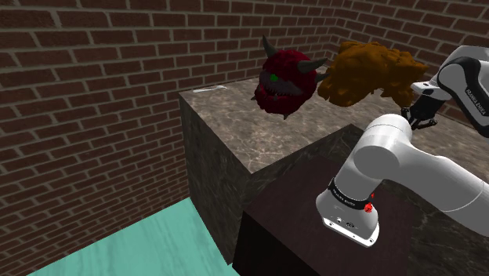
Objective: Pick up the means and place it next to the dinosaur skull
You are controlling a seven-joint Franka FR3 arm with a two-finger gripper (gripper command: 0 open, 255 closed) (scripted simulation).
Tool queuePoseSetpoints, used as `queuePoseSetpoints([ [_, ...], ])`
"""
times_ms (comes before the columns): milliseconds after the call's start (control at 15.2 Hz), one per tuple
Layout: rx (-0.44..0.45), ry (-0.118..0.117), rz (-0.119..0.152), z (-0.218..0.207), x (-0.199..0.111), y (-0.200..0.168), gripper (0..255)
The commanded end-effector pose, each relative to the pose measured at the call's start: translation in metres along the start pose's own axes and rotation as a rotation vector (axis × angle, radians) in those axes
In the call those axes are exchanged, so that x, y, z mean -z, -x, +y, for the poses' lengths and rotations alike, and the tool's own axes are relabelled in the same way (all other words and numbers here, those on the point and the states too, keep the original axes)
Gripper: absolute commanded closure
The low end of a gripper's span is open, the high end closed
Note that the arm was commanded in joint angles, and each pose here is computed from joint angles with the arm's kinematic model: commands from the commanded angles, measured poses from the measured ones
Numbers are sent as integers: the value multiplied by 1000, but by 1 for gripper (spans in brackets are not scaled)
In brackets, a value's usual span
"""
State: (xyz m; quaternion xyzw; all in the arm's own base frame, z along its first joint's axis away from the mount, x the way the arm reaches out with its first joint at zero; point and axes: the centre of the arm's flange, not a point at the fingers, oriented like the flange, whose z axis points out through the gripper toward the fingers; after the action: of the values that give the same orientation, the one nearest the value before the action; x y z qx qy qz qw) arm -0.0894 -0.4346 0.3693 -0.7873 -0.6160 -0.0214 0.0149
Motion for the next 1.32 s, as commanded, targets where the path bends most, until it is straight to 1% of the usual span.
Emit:
queuePoseSetpoints([
  [0,0,0,0,0,0,0,255],
  [132,0,0,0,0,0,0,255],
  [198,0,0,0,0,0,0,0],
  [528,0,0,0,0,0,0,0],
  [792,0,0,0,0,50,0,0],
  [1254,0,0,0,0,50,0,0],
])
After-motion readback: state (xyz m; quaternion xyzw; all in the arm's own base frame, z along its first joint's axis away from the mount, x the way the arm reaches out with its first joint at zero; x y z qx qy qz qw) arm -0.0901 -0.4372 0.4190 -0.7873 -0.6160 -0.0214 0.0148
